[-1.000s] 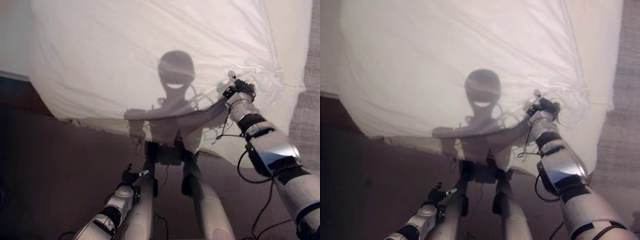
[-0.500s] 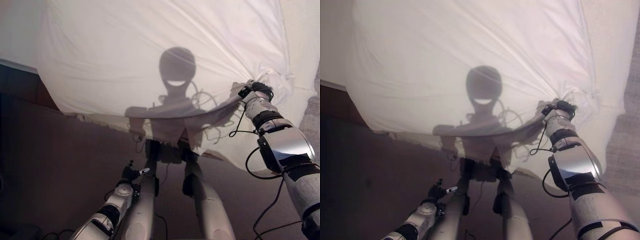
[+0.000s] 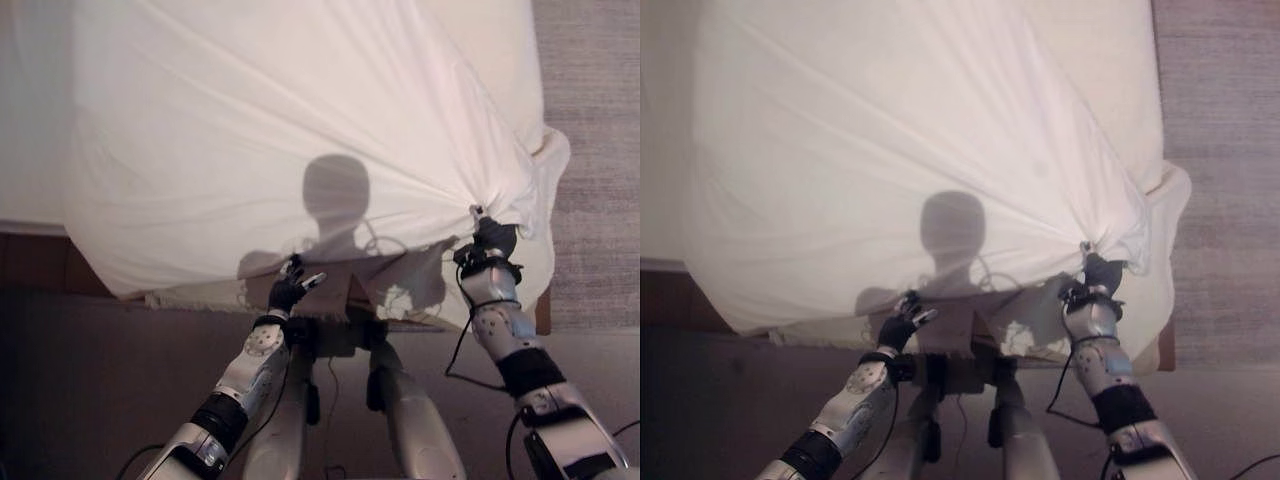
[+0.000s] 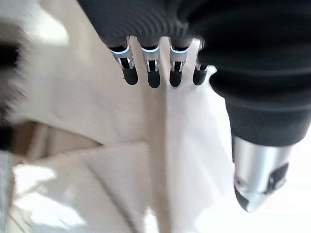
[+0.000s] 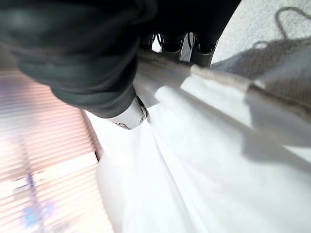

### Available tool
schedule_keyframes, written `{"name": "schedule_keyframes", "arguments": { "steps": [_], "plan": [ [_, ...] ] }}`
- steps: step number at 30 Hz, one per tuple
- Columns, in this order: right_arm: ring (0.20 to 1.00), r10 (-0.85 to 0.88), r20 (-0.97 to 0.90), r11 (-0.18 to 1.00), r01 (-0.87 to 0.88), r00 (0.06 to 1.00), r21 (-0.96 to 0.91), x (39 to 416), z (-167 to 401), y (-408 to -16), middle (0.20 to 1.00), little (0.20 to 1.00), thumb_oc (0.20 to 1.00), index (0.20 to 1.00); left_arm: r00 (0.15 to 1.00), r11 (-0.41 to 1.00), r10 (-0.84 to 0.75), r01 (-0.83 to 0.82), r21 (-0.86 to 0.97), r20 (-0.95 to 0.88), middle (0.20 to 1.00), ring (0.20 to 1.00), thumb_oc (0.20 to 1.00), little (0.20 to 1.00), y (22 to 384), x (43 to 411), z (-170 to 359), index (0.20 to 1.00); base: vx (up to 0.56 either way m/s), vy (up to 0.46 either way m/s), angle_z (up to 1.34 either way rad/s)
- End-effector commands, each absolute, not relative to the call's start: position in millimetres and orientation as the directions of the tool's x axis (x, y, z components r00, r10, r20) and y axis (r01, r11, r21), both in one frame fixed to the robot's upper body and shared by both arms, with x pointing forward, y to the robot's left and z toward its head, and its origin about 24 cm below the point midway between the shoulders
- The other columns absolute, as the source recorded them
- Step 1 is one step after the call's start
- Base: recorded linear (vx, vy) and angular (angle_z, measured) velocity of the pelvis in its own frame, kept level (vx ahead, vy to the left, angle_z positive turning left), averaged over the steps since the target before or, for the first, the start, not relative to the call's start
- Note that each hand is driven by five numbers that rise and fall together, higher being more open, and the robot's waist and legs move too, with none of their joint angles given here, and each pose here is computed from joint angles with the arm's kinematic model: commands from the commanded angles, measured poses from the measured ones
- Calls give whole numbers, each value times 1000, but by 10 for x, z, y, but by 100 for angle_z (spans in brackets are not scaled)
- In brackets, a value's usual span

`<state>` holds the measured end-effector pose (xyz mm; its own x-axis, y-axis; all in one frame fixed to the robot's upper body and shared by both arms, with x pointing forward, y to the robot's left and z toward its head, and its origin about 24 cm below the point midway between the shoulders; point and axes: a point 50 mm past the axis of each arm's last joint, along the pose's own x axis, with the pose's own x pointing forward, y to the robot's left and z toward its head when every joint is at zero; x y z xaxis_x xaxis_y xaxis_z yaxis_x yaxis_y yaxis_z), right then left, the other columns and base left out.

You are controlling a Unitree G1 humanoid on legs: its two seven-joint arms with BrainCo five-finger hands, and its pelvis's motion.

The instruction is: Make the bed

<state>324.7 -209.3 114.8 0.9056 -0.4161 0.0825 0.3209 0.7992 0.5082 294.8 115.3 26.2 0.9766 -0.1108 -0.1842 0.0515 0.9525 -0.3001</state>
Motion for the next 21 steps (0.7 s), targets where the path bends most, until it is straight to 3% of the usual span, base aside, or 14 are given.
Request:
{"name": "schedule_keyframes", "arguments": {
  "steps": [1, 4, 5, 6, 8, 9, 10, 11, 12, 13, 21],
  "plan": [
    [200, -377, 255, 843, 216, 890, 492, 3152, 1388, -2074, 200, 200, 200, 200, 976, 915, -164, 95, -392, -145, 1000, 1000, 1000, 1000, 1113, 2890, 298, 1000, -14, 2, -14],
    [200, -358, 227, 859, 224, 906, 461, 3104, 1287, -2078, 200, 200, 200, 200, 977, 897, -171, 101, -430, -129, 1000, 1000, 1000, 1000, 1084, 2885, 345, 1000, -7, -6, -4],
    [376, -359, 207, 860, 236, 910, 452, 3091, 1234, -2086, 376, 376, 376, 376, 976, 889, -172, 96, -448, -133, 1000, 1000, 1000, 1000, 1076, 2878, 345, 1000, -27, -34, 1],
    [1000, -356, 188, 859, 242, 915, 451, 3079, 1189, -2085, 1000, 1000, 1000, 1000, 975, 885, -175, 95, -456, -136, 1000, 1000, 1000, 1000, 1068, 2865, 339, 1000, -20, -30, 1],
    [1000, -345, 173, 861, 238, 922, 450, 3037, 1143, -2067, 1000, 1000, 1000, 1000, 974, 879, -172, 83, -470, -150, 1000, 1000, 1000, 1000, 1066, 2843, 314, 1000, 0, 0, 0],
    [893, -334, 162, 866, 234, 929, 443, 3015, 1100, -2059, 893, 893, 893, 893, 972, 873, -170, 74, -482, -159, 1000, 1000, 1000, 1000, 1067, 2826, 291, 1000, 0, 0, 0],
    [536, -330, 149, 867, 237, 932, 439, 2997, 1059, -2062, 536, 536, 536, 536, 972, 866, -164, 59, -497, -170, 1000, 1000, 1000, 1000, 1069, 2809, 269, 1000, 0, 0, 0],
    [410, -330, 146, 867, 238, 933, 437, 2993, 1051, -2058, 410, 410, 410, 410, 971, 859, -162, 50, -509, -178, 1000, 1000, 1000, 1000, 1069, 2794, 251, 1000, 0, 0, 0],
    [410, -330, 146, 867, 238, 933, 437, 2993, 1051, -2058, 410, 410, 410, 410, 971, 859, -162, 50, -509, -178, 1000, 1000, 1000, 1000, 1069, 2794, 251, 1000, 0, 0, 0],
    [200, -324, 141, 864, 232, 936, 446, 2992, 1034, -2020, 200, 200, 200, 200, 967, 844, -160, 29, -536, -200, 1000, 1000, 1000, 1000, 1060, 2761, 202, 1000, 0, 0, 0],
    [200, -284, 192, 856, 158, 939, 492, 3021, 1156, -1872, 200, 200, 200, 200, 946, 809, -188, -3, -588, -263, 1000, 1000, 1000, 1000, 1004, 2650, 67, 1000, 0, 0, 0]
  ]
}}
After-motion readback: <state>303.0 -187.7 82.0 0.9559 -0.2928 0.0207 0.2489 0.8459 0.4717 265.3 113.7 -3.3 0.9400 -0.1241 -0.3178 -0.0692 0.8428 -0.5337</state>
